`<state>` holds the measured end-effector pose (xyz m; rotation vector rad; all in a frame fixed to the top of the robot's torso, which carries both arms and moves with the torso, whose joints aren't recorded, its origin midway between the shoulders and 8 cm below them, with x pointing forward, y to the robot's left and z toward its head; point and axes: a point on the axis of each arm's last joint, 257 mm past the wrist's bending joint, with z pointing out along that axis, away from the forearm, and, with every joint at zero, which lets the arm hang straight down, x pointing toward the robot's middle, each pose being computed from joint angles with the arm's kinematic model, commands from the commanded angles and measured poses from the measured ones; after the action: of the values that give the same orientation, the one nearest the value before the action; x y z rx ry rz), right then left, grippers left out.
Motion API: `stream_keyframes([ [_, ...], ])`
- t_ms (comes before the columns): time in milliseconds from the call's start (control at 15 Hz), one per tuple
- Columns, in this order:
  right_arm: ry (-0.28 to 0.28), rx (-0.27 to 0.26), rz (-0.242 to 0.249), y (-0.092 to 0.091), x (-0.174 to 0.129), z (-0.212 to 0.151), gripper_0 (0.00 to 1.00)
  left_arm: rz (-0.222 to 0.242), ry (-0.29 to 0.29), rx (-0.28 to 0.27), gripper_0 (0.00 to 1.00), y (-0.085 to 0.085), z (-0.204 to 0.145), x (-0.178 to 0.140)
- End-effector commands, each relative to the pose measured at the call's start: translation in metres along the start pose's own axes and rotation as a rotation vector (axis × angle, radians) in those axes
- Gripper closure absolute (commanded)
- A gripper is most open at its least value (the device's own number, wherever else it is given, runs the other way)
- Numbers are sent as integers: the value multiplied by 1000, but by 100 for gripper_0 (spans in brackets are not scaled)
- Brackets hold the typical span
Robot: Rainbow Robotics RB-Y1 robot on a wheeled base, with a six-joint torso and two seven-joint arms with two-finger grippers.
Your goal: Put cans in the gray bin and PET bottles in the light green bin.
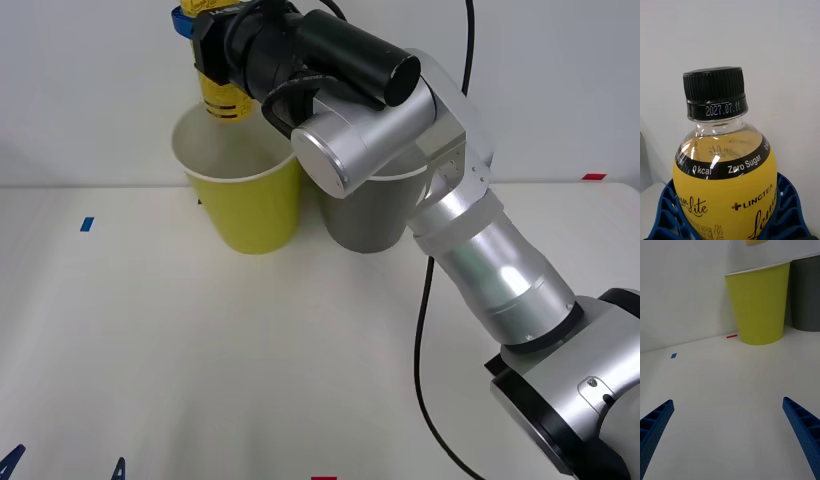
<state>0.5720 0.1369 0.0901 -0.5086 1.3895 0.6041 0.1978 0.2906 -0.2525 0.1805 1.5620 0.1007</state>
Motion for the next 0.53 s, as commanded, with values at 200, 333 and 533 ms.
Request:
stream_keyframes([
  [200, 1, 8, -8, -10, 4, 4, 100, 0, 0, 0, 0, 0, 0, 0],
  [333, -27, 7, 7, -18, 9, 19, 100, 0, 0, 0, 0, 0, 0, 0],
  [533, -22, 9, 12, -20, 8, 21, 100, 0, 0, 0, 0, 0, 0, 0],
])
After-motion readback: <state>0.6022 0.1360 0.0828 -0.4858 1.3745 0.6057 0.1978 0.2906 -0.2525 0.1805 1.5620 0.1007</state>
